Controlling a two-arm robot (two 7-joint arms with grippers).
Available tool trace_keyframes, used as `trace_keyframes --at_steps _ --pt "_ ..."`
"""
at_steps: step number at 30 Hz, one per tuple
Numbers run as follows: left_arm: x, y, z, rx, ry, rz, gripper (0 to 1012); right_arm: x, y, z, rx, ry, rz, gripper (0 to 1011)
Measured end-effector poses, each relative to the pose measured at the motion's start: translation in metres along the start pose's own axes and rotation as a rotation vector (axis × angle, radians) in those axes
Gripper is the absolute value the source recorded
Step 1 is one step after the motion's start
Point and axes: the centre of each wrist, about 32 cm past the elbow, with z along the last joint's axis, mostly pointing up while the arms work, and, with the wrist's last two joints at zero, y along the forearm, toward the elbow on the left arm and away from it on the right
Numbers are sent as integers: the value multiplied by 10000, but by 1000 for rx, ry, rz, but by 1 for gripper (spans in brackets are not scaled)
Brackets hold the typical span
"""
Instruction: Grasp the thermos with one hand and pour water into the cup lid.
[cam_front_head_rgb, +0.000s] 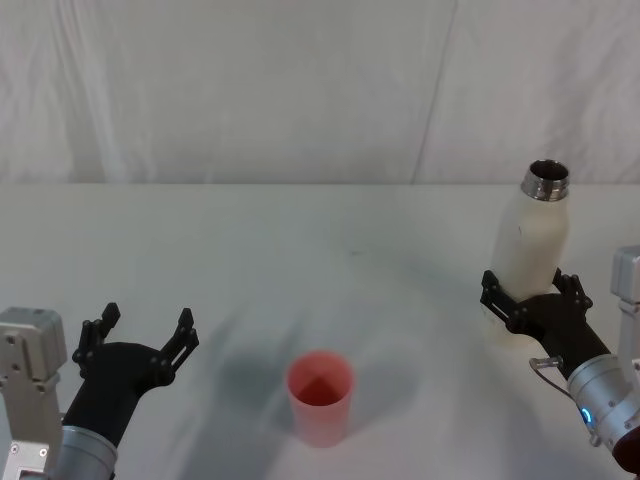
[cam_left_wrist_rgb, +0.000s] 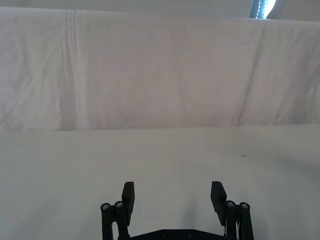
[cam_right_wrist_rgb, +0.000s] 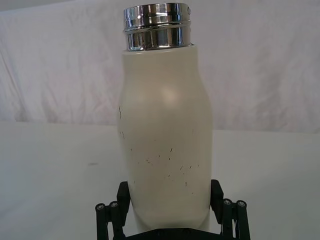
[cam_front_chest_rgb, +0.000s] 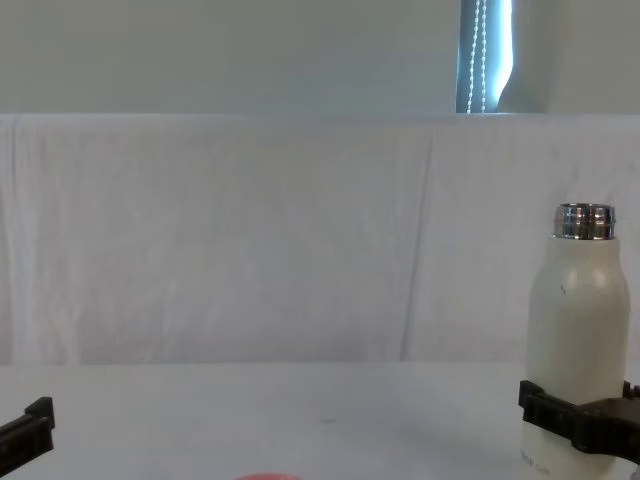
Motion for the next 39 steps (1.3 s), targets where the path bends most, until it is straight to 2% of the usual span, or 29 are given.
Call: trace_keyframes --at_steps 6,33,39 --pt "0 0 0 0 0 0 1001 -1 -1 1 -1 0 1 957" --pt "0 0 0 0 0 0 1001 2 -5 3 -2 0 1 955" --pt "0 0 0 0 0 0 1001 -19 -35 57 11 -28 18 953"
